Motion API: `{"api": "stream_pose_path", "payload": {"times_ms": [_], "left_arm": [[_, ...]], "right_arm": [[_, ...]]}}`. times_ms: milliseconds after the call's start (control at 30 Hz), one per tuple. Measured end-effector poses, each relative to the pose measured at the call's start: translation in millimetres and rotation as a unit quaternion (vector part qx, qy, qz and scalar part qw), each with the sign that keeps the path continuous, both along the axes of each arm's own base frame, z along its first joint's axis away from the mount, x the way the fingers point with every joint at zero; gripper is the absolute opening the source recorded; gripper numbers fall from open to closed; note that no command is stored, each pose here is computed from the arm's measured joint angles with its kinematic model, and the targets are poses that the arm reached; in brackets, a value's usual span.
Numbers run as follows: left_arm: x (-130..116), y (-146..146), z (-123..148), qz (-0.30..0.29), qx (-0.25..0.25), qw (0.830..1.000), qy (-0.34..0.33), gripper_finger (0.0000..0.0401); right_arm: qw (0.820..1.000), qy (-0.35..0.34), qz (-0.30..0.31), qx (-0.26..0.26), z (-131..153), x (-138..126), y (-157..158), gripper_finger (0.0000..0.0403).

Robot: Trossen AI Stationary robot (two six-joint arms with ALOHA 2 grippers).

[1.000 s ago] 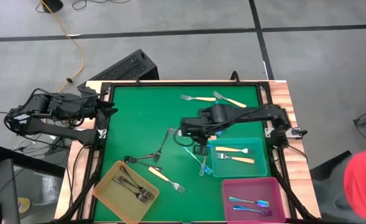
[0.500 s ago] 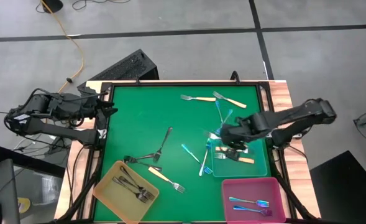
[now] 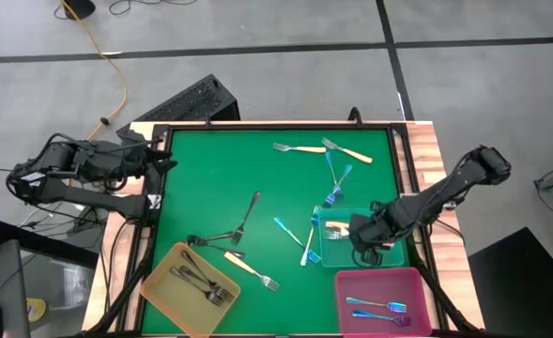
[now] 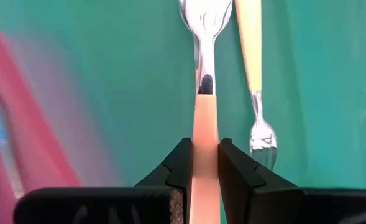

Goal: Sort silverware by color (type)
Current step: Put the yellow fork into the green bin

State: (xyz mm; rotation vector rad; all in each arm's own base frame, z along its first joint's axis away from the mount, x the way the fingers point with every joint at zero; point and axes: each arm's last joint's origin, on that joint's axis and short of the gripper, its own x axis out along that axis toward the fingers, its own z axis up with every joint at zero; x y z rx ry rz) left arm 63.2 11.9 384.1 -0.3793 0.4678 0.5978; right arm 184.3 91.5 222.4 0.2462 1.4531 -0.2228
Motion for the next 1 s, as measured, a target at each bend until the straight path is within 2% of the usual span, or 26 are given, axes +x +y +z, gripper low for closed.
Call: {"api": "stream_pose_path", "payload": {"times_ms": [167, 333, 533, 667, 1000], "left_arm": [[0, 1, 0, 0.03, -0.001, 0.999, -0.01, 0.0158], [-1, 1, 0, 0.038, -0.004, 0.999, -0.013, 0.0158], [-1, 2, 0, 0.051, -0.003, 0.999, -0.017, 0.0158], [-1, 2, 0, 0.053, -0.002, 0.998, -0.017, 0.0158], [-1, 2, 0, 0.053, -0.002, 0.998, -0.017, 0.0158]], "right_arm": [[1.0, 0.013, 0.022, 0.008, -24, -16, -1, 0.0084], [0.998, -0.014, 0.043, 0.031, -43, -28, -2, 0.0085], [0.996, -0.034, 0.074, 0.04, -60, -30, -4, 0.0085], [0.993, -0.058, 0.08, 0.062, -66, -27, -5, 0.0086], [0.994, -0.053, 0.081, 0.061, -68, -28, -6, 0.0086]]}}
